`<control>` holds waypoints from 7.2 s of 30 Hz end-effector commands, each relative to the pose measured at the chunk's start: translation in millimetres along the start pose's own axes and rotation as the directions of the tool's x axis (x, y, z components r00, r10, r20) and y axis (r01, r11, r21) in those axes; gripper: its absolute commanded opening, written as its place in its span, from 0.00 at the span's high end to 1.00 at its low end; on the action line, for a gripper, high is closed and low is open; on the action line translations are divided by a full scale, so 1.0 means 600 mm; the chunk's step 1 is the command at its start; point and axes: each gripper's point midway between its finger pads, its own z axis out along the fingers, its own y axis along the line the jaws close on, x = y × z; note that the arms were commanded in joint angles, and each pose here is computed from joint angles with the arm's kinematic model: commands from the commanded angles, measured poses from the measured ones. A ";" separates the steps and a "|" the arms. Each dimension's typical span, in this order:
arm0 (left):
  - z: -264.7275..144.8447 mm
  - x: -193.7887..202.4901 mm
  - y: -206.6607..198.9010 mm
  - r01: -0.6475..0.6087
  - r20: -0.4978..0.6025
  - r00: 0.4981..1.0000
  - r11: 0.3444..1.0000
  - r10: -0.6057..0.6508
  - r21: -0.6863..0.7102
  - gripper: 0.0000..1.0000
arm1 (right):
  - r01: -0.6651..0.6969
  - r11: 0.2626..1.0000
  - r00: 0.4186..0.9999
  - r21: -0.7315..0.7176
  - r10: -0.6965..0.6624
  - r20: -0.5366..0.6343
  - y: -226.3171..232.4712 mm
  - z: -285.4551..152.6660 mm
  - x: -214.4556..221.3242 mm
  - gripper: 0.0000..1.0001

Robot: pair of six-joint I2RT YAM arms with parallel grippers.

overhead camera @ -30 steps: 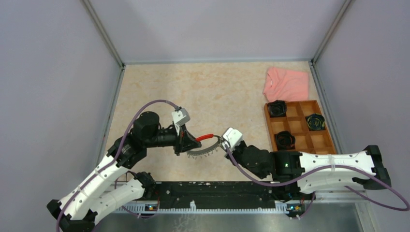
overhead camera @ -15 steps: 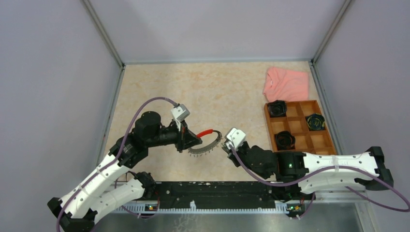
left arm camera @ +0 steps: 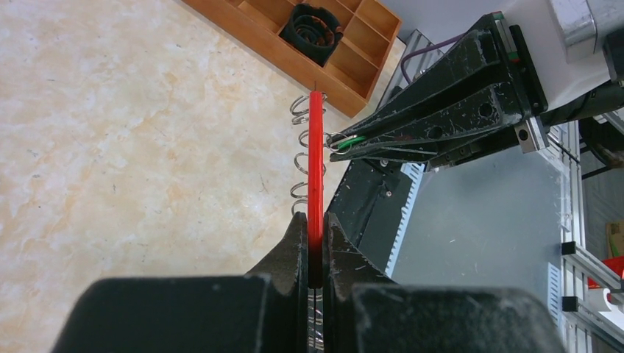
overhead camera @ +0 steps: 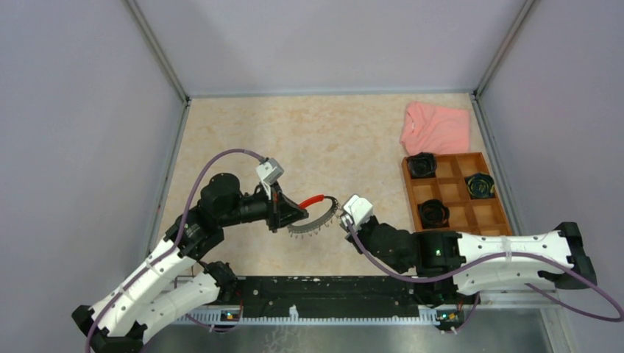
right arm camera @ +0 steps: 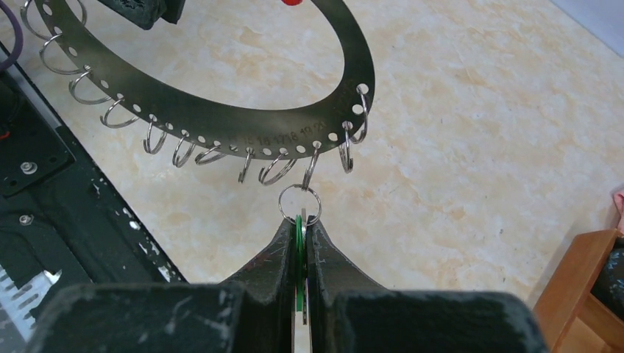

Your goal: Remove the keys from the keyring

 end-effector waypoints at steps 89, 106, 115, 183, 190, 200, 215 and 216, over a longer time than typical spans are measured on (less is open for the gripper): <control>0.017 0.042 0.007 -0.066 -0.057 0.996 0.995 0.070 0.075 1.00 | -0.134 0.990 0.991 0.051 0.133 0.020 -0.031 -0.008 -0.025 1.00; 0.028 0.056 0.036 -0.007 -0.060 0.998 1.000 0.007 -0.007 1.00 | -0.166 0.986 0.985 0.031 0.165 0.044 -0.036 -0.022 -0.032 1.00; 0.048 0.086 0.063 0.097 -0.078 0.992 0.993 -0.102 -0.060 1.00 | -0.165 0.986 0.985 -0.007 0.165 0.042 -0.025 -0.022 -0.032 1.00; 0.067 0.243 0.029 -0.449 0.352 0.842 0.893 0.408 0.039 0.70 | 0.137 0.946 0.981 -0.295 -0.171 -0.094 0.089 0.022 0.078 1.00; 0.076 0.263 0.030 -0.496 0.301 0.836 0.867 0.459 0.056 0.77 | 0.150 0.948 0.981 -0.281 -0.178 -0.079 0.081 0.018 0.072 1.00; 0.087 0.278 0.031 -0.536 0.247 0.827 0.841 0.505 0.073 0.77 | 0.180 0.940 0.980 -0.291 -0.197 -0.033 0.075 0.009 0.058 1.00; 0.102 0.270 0.015 -0.532 0.267 0.829 0.841 0.492 0.102 0.77 | 0.172 0.938 0.982 -0.300 -0.186 -0.022 0.080 0.008 0.051 1.00; 0.102 0.270 0.013 -0.531 0.270 0.829 0.841 0.490 0.105 0.77 | 0.170 0.939 0.983 -0.299 -0.185 -0.021 0.079 0.008 0.050 1.00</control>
